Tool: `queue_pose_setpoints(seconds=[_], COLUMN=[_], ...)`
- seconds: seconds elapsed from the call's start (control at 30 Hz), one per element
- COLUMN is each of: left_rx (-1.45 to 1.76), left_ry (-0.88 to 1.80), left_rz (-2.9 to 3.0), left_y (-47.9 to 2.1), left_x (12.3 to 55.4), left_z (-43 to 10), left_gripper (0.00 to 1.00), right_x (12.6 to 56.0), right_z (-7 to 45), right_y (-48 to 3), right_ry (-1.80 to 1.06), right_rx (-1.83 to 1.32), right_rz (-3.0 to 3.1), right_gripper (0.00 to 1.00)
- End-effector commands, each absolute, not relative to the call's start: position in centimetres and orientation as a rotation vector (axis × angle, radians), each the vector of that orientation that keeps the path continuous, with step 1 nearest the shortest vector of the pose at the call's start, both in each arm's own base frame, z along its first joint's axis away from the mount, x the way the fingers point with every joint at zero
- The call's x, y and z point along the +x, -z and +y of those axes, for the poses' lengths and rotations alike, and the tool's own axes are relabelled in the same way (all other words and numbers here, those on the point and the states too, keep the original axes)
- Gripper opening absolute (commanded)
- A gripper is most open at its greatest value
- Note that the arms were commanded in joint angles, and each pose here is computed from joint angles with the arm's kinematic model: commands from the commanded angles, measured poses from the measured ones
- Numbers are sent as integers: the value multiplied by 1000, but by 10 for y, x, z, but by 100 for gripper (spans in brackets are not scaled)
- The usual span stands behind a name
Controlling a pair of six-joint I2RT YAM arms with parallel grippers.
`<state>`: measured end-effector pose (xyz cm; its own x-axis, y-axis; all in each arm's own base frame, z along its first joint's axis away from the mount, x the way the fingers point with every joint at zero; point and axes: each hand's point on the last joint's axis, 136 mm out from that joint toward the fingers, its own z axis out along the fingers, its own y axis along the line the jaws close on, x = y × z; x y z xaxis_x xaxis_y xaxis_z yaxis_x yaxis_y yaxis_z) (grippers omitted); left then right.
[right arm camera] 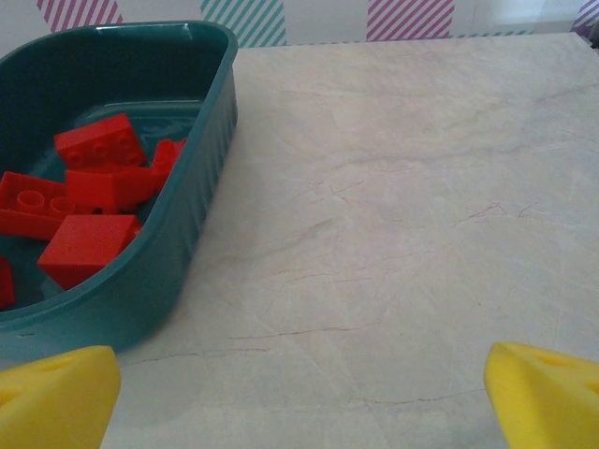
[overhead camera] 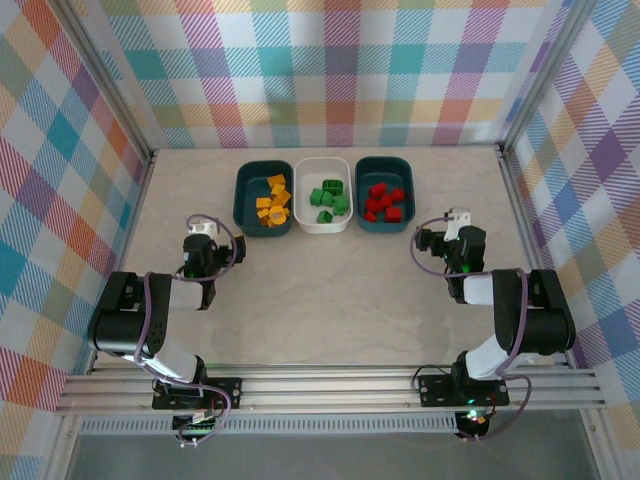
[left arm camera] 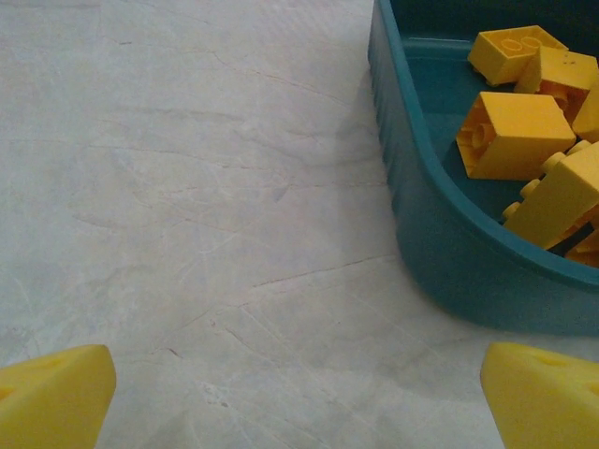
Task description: Sort the legos into containers by color
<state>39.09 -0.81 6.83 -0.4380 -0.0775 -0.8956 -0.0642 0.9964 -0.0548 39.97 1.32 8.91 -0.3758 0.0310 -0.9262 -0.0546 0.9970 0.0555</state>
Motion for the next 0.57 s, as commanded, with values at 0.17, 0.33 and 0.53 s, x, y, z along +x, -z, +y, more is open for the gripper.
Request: queue_pose_setpoints(seconds=[0.17, 0.33, 0.53], left_rx=[-62, -59, -58], left_ry=[34, 40, 36], left_rz=[2000, 2004, 1996], left_y=[-77, -77, -79], left_x=[399, 400, 399], left_z=[-15, -16, -16], left_gripper=[100, 100, 100], right_x=[397, 397, 398], right_z=[22, 22, 22], right_y=[-92, -93, -93], right_ry=[-119, -120, -124], right_rx=[-38, -38, -38], right_rz=[1940, 1939, 1941], right_gripper=[100, 100, 100])
